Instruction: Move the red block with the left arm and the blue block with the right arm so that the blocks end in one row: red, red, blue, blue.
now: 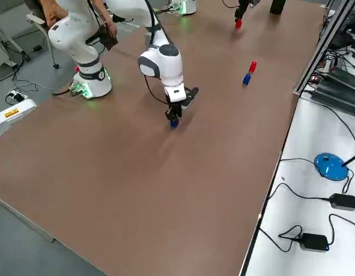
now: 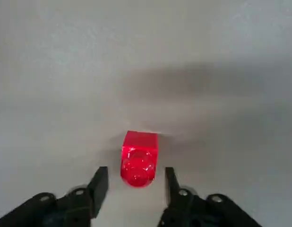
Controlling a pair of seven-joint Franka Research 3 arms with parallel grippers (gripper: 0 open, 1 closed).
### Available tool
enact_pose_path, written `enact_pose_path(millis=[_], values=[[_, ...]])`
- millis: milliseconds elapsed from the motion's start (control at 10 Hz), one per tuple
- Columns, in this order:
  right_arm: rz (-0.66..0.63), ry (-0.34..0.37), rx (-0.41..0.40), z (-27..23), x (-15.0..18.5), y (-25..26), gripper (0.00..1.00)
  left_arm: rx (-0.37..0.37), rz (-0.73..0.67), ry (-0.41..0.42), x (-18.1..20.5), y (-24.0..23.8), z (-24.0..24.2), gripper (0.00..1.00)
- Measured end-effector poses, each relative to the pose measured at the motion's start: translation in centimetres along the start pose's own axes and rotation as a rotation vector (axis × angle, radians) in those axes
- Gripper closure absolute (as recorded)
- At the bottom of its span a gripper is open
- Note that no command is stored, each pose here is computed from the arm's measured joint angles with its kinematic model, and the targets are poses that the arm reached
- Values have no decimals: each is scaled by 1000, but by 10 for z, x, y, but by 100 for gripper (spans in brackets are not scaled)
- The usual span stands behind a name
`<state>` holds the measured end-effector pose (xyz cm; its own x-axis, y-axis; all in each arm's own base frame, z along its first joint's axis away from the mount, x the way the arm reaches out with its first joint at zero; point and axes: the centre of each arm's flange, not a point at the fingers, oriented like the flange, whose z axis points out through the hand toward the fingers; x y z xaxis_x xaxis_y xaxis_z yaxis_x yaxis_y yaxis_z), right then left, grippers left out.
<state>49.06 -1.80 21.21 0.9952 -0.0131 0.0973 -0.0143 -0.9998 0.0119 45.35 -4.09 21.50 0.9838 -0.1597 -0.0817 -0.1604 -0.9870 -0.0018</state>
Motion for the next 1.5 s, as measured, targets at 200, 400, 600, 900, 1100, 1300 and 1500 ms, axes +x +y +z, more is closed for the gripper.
enact_pose_path(millis=[200, 400, 600, 900, 1100, 1300, 1500], values=[[0, -7, 0, 2, -3, 1, 59, 1, 1, 12, 2, 0, -2, 66], [-5, -8, 0, 3, -4, 1, 64, 1, 2, 30, 4, 0, -4, 70], [-10, -1, -1, 0, -3, 2, 70, 2, 2, 38, 7, 0, -6, 70], [-11, -3, -2, 1, -3, 4, 70, -4, 31, 54, 27, 12, -6, 70], [-11, -3, -2, 1, -3, 4, 70, -20, 79, 85, 59, 39, -12, 70], [-11, -2, -2, 1, -3, 4, 70, -34, 98, 87, 87, 52, -16, 70], [-12, 20, -3, 1, -1, 3, 70, -56, 93, 85, 114, 69, -19, 70]])
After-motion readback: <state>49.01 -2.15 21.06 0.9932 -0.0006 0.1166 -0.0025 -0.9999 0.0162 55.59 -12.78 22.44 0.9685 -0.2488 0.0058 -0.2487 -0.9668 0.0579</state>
